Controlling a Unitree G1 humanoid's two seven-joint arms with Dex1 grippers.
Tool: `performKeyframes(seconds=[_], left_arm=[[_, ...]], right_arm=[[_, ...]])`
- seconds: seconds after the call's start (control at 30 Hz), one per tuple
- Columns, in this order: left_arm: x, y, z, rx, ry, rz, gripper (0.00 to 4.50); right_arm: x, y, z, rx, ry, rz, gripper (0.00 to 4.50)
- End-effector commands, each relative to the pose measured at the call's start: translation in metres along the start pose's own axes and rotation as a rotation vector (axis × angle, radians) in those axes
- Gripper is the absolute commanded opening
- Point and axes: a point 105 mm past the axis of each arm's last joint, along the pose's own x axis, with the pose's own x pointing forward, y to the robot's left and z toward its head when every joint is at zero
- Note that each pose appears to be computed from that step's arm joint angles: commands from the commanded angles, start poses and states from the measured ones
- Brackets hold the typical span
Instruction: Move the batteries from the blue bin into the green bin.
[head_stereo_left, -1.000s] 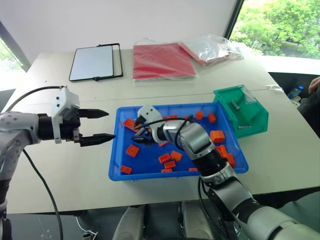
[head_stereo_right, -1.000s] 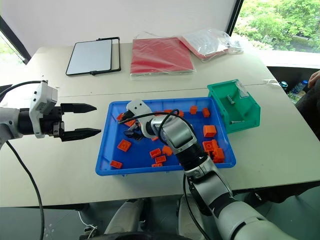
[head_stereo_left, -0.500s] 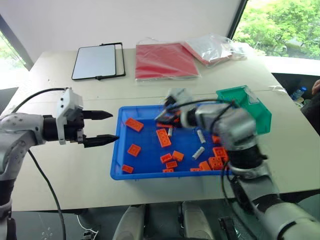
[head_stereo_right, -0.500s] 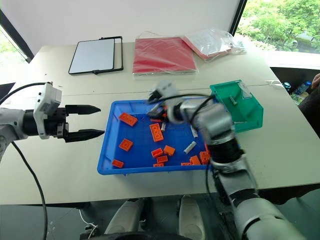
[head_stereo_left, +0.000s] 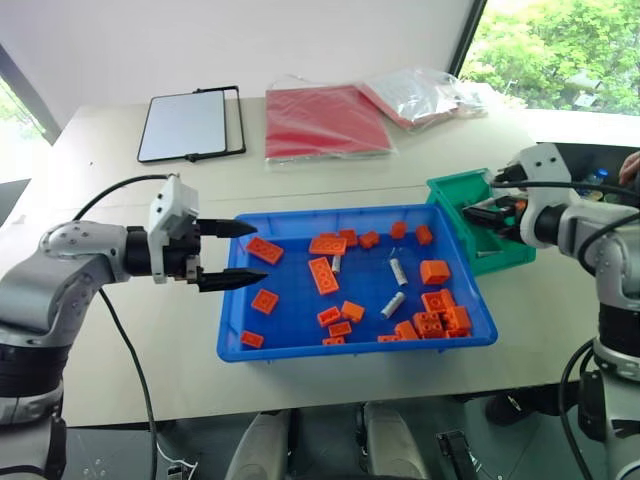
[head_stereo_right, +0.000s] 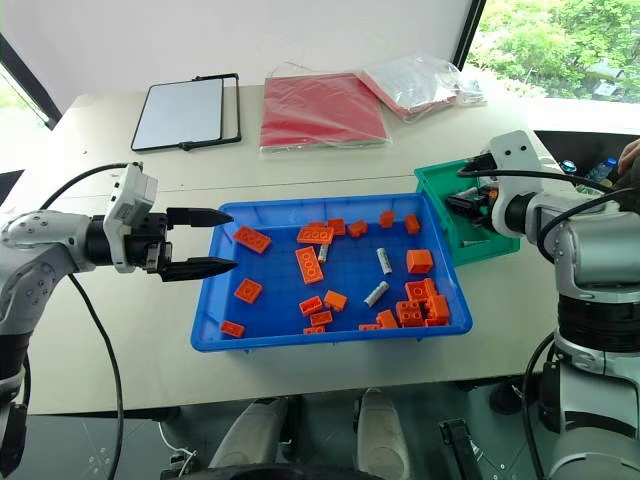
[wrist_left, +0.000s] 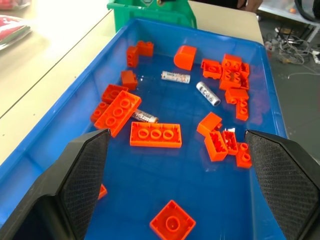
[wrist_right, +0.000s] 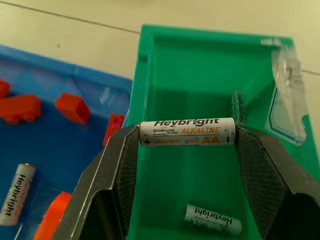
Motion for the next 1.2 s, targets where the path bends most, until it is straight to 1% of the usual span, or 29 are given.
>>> performKeyframes(seconds=[0.03,0.1,0.2,0.27,0.33,0.43,0.5,0.53,0.63,0.7,0.8,0.93,1.07,1.2], left_arm=[[0.001,0.001,0.008,0.035,-0.015,-0.01,4.5],[0.002,0.001,0.009,0.037,-0.016,-0.011,4.5],[0.001,0.001,0.009,0.033,-0.016,-0.008,4.5],[0.0,0.001,0.008,0.03,-0.014,-0.004,4.5],[0.0,0.0,0.008,0.028,-0.012,-0.003,4.5],[0.0,-0.001,0.008,0.029,-0.009,0.001,4.5],[-0.001,-0.001,0.01,0.031,-0.01,0.005,4.5],[-0.002,-0.001,0.011,0.031,-0.01,0.007,4.5],[-0.003,-0.001,0.011,0.031,-0.007,0.01,4.5],[-0.004,-0.002,0.011,0.031,-0.005,0.012,4.5],[-0.004,-0.004,0.011,0.031,-0.004,0.013,4.5],[-0.005,-0.004,0.011,0.033,-0.005,0.022,4.5],[-0.005,-0.004,0.012,0.032,-0.007,0.029,4.5],[-0.007,-0.004,0.012,0.031,-0.011,0.041,4.5]], right_arm=[[-0.005,-0.009,0.017,-0.057,-0.117,-0.05,4.47],[-0.01,-0.012,0.024,-0.086,-0.154,-0.057,4.47],[-0.023,-0.008,0.047,-0.128,-0.245,-0.032,4.47],[-0.029,0.007,0.063,-0.14,-0.306,0.043,4.47],[-0.03,0.029,0.069,-0.137,-0.331,0.138,4.47],[-0.024,0.066,0.063,-0.151,-0.311,0.268,4.47],[-0.017,0.092,0.054,-0.131,-0.277,0.348,4.47],[-0.014,0.104,0.048,-0.114,-0.249,0.388,4.47],[-0.004,0.138,0.016,-0.092,-0.097,0.491,4.47],[0.004,0.151,0.002,-0.055,-0.032,0.512,4.47],[0.017,0.162,-0.011,0.022,0.031,0.505,4.47],[0.03,0.17,-0.021,0.019,0.059,0.484,4.47],[0.032,0.175,-0.007,-0.016,-0.029,0.514,4.47],[0.039,0.172,0.003,-0.15,-0.102,0.515,4.47]])
